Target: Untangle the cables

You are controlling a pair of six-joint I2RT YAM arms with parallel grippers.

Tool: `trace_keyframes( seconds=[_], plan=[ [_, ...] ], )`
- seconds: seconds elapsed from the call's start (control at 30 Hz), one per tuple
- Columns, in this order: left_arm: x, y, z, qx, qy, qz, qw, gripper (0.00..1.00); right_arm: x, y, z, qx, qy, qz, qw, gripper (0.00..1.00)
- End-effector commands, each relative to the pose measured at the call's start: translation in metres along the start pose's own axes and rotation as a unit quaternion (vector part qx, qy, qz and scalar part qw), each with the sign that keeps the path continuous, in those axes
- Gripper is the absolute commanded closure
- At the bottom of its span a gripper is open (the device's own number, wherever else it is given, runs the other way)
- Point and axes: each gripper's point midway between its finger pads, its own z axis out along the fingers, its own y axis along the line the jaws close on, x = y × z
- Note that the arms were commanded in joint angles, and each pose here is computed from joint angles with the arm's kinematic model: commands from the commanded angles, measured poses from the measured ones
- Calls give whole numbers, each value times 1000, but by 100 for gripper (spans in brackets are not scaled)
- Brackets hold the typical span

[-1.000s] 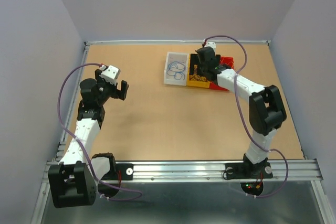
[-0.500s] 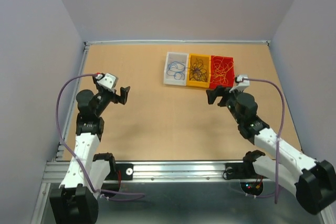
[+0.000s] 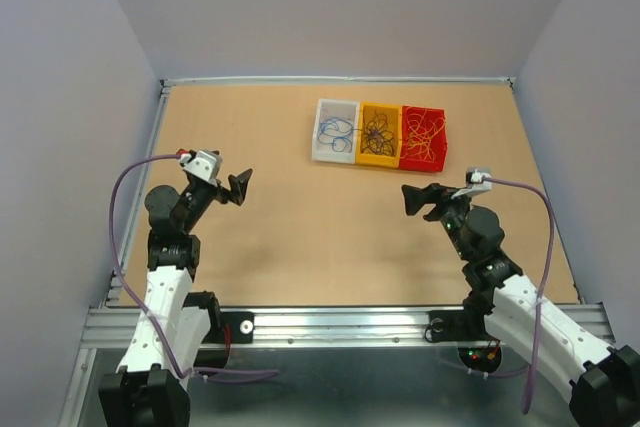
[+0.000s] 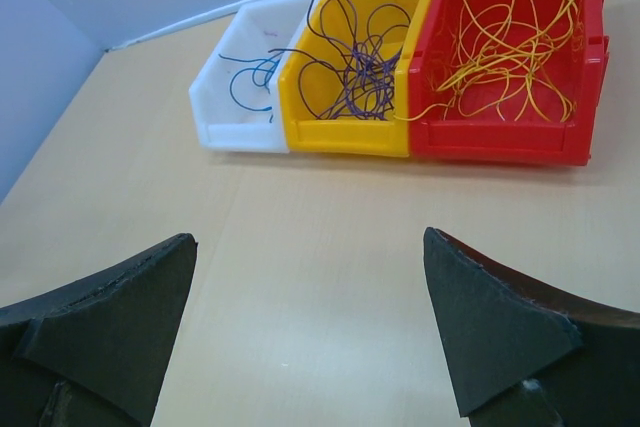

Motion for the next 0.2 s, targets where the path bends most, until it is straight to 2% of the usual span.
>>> trace_keyframes(
  seconds=[0.0,0.17],
  plan=[
    [-14,-3,4,13,-27,10,999,1,-4,-2,1,6,-20,11,1000,0],
    [-10,-4,5,16,-23,11,1000,1,-4,-8,4,24,-20,16,999,0]
  ],
)
